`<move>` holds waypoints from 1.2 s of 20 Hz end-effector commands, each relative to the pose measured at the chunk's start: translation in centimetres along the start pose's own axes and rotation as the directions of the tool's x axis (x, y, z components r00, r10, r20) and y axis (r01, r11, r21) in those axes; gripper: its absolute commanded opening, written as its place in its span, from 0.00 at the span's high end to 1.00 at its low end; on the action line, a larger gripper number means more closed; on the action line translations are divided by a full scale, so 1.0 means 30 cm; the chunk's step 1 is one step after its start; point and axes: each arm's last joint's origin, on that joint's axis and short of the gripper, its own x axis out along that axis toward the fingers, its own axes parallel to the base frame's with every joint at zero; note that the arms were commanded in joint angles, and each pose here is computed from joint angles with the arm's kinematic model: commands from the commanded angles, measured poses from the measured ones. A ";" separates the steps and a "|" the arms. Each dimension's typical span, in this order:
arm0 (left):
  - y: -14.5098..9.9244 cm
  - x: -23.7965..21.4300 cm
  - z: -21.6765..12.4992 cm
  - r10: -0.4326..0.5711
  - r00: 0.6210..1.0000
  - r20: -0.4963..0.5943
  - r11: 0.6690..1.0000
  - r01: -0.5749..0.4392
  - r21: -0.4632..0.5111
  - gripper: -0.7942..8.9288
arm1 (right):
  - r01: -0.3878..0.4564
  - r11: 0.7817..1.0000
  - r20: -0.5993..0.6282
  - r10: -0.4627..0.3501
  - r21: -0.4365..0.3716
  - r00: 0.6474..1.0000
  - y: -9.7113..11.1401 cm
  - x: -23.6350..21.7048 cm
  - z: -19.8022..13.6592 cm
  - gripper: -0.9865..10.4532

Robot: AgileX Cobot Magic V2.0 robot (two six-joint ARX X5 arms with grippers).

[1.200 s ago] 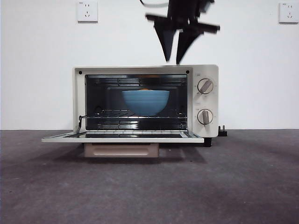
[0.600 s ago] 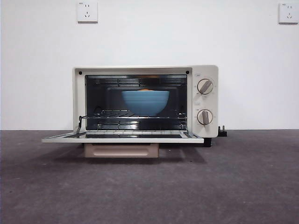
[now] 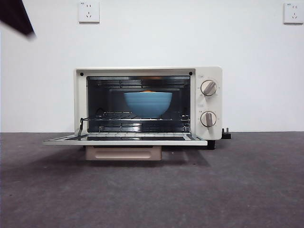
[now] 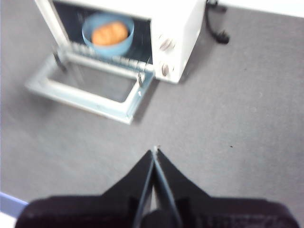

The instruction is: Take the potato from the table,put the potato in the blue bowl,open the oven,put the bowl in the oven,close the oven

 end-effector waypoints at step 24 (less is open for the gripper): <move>0.522 0.448 -0.046 -0.081 0.992 -0.094 0.718 -0.007 -0.696 0.93 | -0.038 0.974 0.171 -0.001 0.223 0.985 -0.116 -0.163 -0.155 0.92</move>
